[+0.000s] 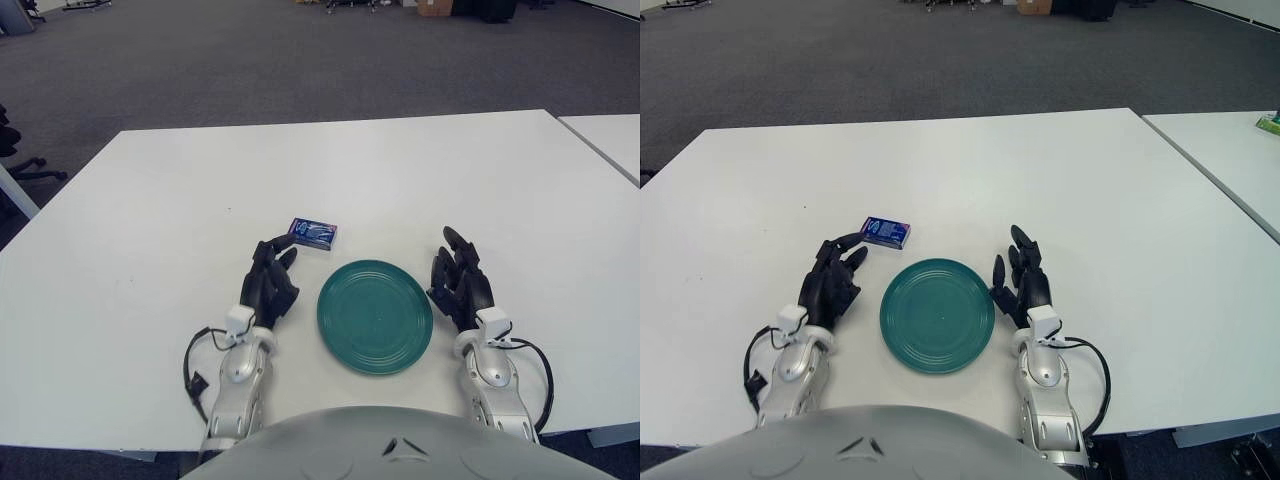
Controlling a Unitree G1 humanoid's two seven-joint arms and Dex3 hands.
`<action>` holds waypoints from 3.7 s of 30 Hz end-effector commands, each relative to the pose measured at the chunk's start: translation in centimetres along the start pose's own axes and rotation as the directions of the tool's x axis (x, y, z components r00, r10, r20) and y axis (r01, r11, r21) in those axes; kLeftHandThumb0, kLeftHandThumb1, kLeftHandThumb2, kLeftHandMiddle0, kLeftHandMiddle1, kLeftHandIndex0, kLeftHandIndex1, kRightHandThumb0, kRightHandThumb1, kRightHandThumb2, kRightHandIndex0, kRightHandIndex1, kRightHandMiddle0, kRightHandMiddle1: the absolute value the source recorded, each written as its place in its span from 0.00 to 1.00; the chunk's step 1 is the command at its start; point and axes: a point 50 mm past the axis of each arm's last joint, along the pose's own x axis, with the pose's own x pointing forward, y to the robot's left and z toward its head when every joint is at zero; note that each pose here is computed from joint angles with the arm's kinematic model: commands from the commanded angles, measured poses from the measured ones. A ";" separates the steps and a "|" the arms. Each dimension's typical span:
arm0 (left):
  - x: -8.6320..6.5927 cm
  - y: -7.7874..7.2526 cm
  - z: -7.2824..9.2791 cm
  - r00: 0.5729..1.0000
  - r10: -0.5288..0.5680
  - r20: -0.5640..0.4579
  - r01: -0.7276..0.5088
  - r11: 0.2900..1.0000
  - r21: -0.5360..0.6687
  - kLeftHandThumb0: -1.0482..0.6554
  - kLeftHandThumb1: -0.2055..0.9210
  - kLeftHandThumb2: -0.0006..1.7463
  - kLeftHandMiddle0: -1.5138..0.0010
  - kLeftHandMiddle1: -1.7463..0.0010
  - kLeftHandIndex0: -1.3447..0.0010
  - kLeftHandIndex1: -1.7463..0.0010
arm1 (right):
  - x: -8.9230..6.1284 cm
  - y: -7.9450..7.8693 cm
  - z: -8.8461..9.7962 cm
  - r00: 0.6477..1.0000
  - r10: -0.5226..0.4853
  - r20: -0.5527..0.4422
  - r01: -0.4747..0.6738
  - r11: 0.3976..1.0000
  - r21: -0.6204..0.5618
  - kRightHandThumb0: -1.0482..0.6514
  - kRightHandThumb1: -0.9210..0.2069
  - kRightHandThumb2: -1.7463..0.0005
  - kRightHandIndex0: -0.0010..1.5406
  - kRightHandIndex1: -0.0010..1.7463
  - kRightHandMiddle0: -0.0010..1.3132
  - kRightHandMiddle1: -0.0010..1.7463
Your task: Put the gum into the plate.
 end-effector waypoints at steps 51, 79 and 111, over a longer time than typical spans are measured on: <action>12.8 -4.6 4.2 0.612 -0.684 -0.397 0.264 -0.296 0.918 0.00 1.00 0.15 0.86 0.97 0.97 0.25 | -1.7 0.3 -4.1 0.979 -0.044 -0.198 0.046 0.999 0.005 0.17 0.00 0.53 0.18 0.00 0.00 0.28; 13.9 -1.5 2.4 0.663 -0.545 -0.513 0.317 -0.416 0.852 0.06 1.00 0.08 0.84 0.97 0.95 0.26 | -1.6 -0.5 -4.4 0.977 -0.068 -0.204 0.072 0.997 0.012 0.18 0.00 0.53 0.19 0.00 0.00 0.28; 13.7 0.2 1.1 0.857 -0.475 -0.198 0.189 -0.067 0.980 0.62 0.13 0.97 0.41 0.08 0.46 0.00 | -1.7 -1.8 -4.3 0.977 -0.093 -0.193 0.093 0.996 -0.009 0.18 0.00 0.53 0.16 0.00 0.00 0.29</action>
